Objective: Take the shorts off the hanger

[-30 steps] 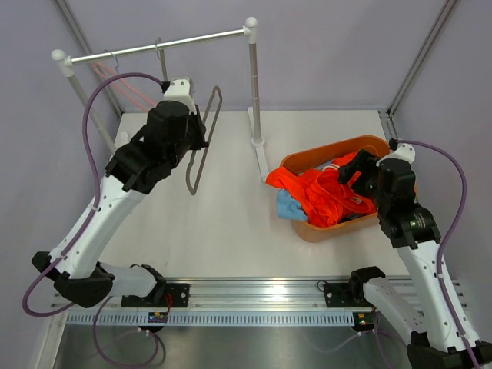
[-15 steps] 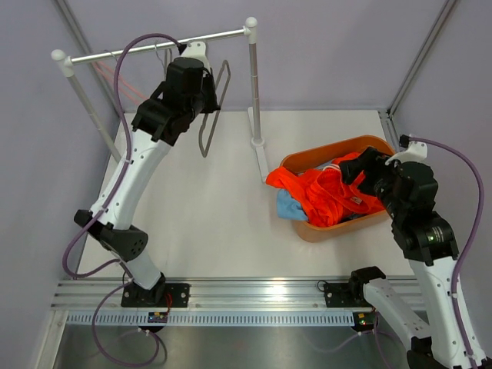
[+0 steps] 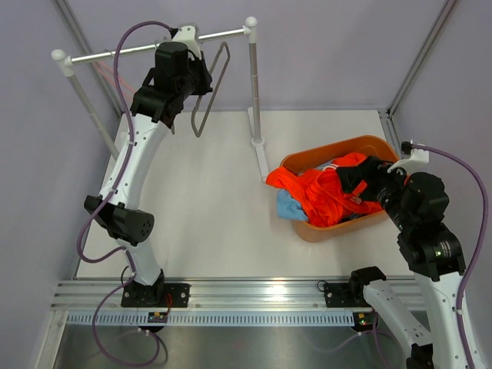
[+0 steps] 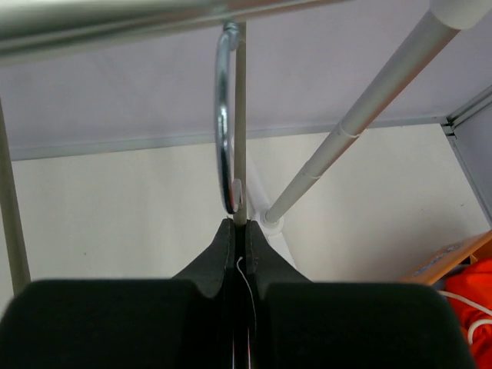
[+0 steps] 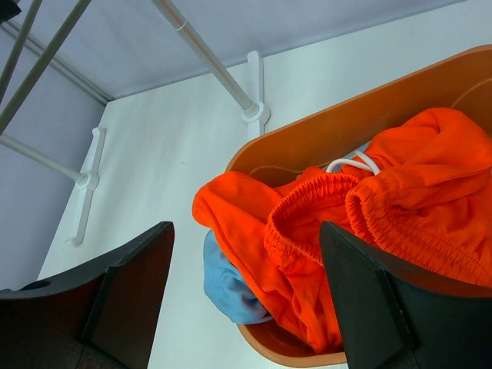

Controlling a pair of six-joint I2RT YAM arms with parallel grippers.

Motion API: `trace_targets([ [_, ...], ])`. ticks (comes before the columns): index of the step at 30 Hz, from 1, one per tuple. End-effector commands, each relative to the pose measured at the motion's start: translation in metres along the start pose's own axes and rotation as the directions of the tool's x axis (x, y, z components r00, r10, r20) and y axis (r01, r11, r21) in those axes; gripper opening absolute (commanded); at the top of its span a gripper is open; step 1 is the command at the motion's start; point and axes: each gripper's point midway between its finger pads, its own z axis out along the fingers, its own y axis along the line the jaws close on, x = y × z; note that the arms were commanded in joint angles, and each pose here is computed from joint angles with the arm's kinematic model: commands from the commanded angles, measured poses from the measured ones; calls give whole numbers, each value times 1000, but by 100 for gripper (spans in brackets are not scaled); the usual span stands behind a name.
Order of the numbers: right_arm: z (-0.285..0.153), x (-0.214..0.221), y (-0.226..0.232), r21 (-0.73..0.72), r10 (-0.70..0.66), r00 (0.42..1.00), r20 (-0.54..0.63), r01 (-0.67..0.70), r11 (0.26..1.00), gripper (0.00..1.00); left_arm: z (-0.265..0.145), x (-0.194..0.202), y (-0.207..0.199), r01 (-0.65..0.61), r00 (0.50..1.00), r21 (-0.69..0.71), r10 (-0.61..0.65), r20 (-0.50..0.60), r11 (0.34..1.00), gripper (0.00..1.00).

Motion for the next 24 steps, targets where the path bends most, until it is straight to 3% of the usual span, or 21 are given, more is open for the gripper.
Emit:
trace_targets([
  [1, 2, -2, 7, -53, -30, 999, 19, 31, 998, 85, 2, -40, -14, -24, 990, 82, 13, 139, 996, 0],
  [24, 15, 18, 1, -63, -42, 999, -17, 40, 997, 85, 8, -58, -14, -43, 966, 90, 18, 259, 995, 0],
])
